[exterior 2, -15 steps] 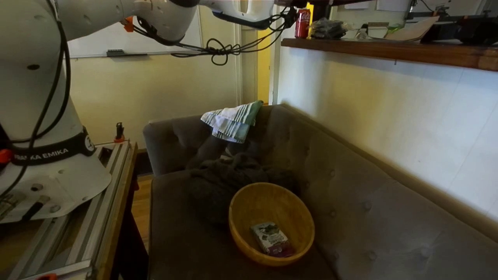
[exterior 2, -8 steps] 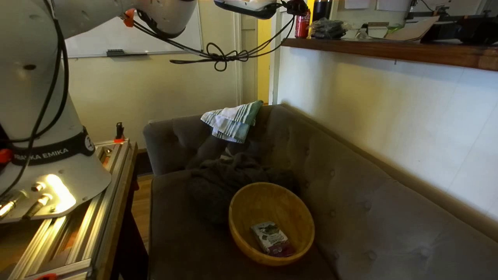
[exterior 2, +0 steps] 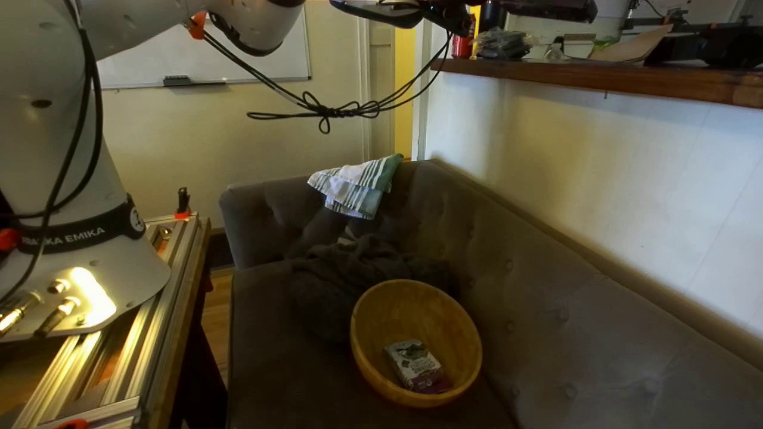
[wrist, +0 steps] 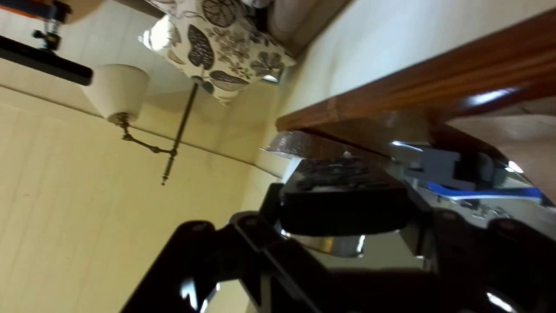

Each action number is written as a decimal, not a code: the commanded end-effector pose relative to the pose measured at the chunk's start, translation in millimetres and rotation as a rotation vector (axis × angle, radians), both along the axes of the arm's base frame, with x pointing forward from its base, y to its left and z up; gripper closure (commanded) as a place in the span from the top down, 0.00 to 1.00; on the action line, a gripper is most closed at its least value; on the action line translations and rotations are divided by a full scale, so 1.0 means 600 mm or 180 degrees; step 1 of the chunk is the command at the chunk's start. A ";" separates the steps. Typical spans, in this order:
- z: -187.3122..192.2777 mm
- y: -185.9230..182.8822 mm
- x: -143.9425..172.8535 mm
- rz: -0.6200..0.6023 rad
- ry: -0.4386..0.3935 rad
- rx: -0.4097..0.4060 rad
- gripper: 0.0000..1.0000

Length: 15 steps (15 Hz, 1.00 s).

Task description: Remove the black remote from the top counter and put it in the wooden bowl

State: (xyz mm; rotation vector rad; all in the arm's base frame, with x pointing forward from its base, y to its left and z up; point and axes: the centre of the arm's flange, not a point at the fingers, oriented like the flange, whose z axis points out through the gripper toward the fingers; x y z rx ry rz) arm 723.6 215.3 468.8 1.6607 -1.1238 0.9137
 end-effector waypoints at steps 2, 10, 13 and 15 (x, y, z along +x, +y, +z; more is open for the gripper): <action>-0.011 -0.002 -0.004 -0.0082 0.0055 0.0083 0.64; 0.015 -0.114 -0.063 -0.0562 0.0554 -0.0053 0.39; 0.032 -0.201 -0.094 -0.0765 0.1090 0.0020 0.39; 0.042 -0.250 -0.106 -0.0811 0.1465 0.0134 0.39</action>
